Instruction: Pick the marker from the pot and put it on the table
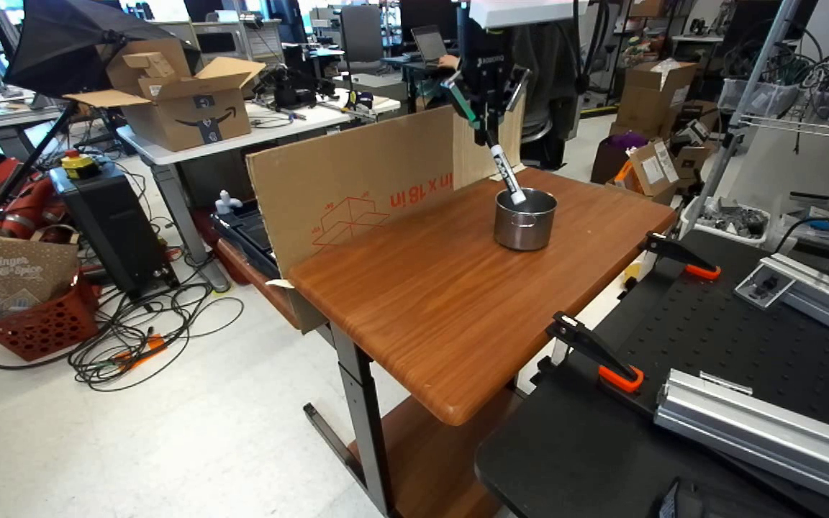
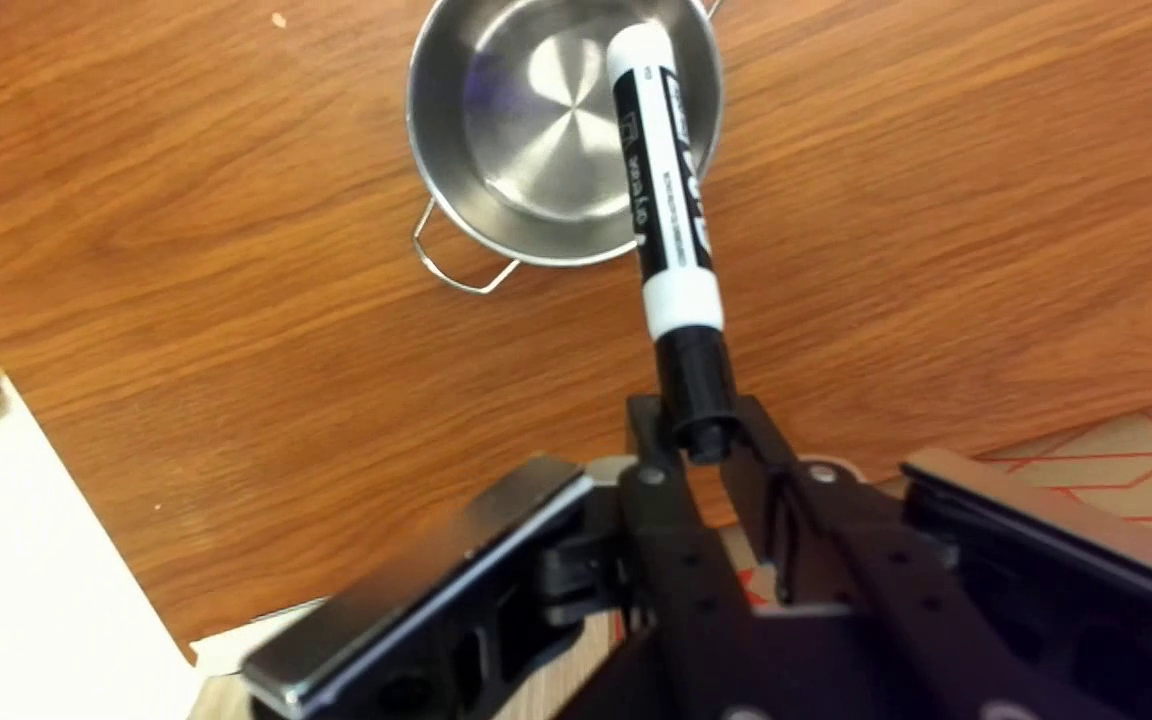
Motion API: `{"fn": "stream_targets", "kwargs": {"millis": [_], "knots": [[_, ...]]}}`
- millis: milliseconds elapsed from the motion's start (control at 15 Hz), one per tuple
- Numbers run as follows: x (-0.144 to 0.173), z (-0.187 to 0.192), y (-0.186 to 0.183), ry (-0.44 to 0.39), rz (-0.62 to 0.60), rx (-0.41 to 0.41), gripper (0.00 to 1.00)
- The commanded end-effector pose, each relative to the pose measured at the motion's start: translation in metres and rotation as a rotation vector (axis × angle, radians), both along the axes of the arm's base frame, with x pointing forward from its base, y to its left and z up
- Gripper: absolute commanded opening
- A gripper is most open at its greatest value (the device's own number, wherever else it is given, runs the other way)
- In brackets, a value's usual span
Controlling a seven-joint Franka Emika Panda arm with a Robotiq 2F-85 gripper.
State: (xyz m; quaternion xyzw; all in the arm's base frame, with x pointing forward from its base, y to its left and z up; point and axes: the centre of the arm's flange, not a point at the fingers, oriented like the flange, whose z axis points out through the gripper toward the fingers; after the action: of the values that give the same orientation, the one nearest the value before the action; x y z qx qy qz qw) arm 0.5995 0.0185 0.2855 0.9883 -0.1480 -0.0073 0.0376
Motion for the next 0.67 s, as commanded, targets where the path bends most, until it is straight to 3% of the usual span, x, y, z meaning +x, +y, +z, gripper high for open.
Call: {"fn": "stream_targets", "kwargs": {"millis": [0,267,600], "knots": [[-0.017,0.025,0.012,-0.033,-0.004,0.051,0.05],[-0.019,0.04,0.033,-0.047,-0.006,0.098,0.05],[-0.016,0.015,0.064,-0.02,-0.024,0.184,0.05]]}}
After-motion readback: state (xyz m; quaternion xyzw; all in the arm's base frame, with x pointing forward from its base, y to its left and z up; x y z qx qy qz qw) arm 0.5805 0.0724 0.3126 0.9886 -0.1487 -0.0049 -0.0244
